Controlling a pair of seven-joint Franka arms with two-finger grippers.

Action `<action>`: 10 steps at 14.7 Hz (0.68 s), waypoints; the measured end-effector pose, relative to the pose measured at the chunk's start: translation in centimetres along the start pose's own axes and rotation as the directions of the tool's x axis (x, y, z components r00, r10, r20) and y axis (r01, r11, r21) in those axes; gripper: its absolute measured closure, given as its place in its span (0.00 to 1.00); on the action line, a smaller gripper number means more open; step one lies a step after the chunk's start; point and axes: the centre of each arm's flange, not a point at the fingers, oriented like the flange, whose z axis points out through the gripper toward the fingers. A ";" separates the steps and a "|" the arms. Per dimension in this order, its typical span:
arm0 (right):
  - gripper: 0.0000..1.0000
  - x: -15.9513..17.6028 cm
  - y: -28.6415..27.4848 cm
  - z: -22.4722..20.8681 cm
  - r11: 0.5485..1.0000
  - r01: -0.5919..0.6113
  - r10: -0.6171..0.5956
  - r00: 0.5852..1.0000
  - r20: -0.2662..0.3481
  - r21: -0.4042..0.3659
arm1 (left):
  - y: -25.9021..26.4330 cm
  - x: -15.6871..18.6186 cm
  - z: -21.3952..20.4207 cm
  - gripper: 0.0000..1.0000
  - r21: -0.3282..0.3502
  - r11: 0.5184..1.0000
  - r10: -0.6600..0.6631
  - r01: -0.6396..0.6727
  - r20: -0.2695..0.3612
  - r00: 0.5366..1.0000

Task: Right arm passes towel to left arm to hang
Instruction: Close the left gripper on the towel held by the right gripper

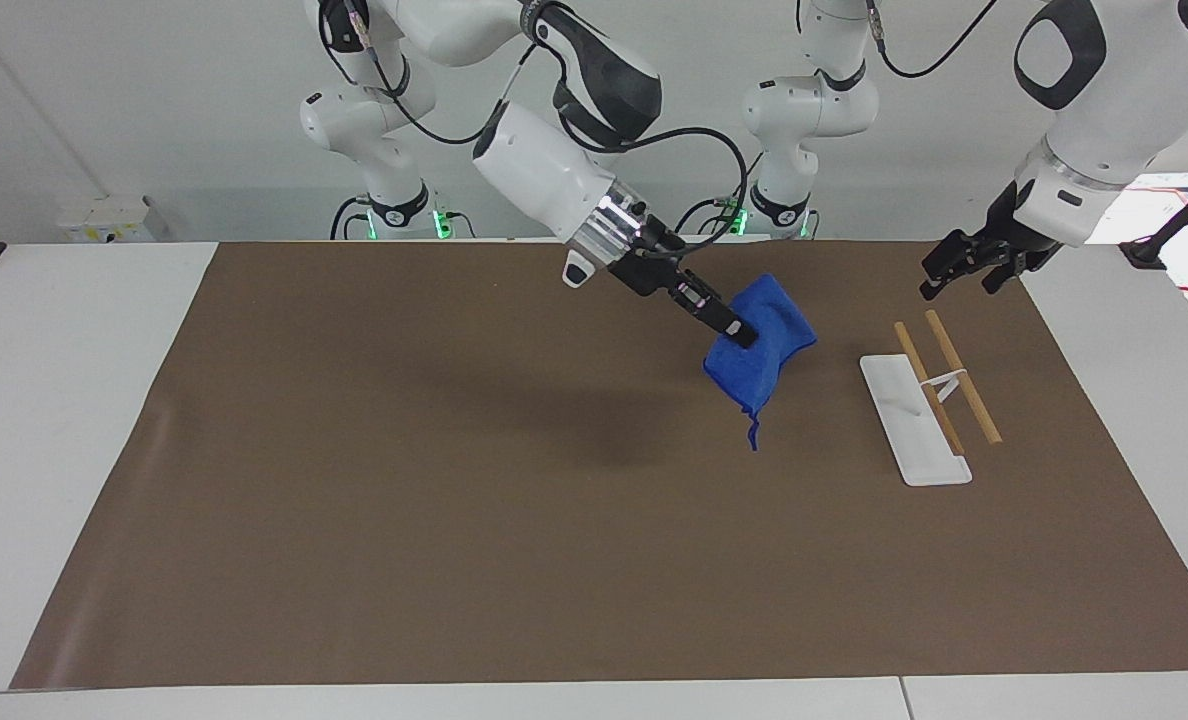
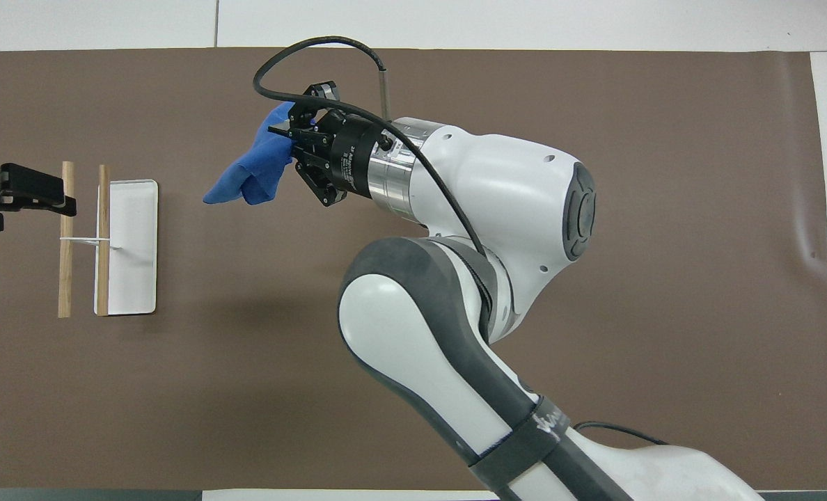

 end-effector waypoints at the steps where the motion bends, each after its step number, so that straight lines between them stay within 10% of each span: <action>1: 0.96 -0.2 0.5 1.0 1.000 0.005 -0.004 1.000 0.002 -0.009 | 0.6 0.0 0.2 0.00 -0.050 0.993 -0.108 0.109 0.006 0.994; 4: 0.96 -1.3 2.1 3.8 1.000 0.025 -0.025 1.000 0.002 -0.013 | 4.0 -0.6 2.4 0.00 -0.104 0.912 -0.395 0.397 0.039 0.918; 10: 0.96 -2.0 2.2 4.8 0.999 0.037 -0.037 0.999 0.007 0.003 | 7.7 -1.8 8.1 0.00 -0.139 0.565 -0.793 0.813 0.183 0.582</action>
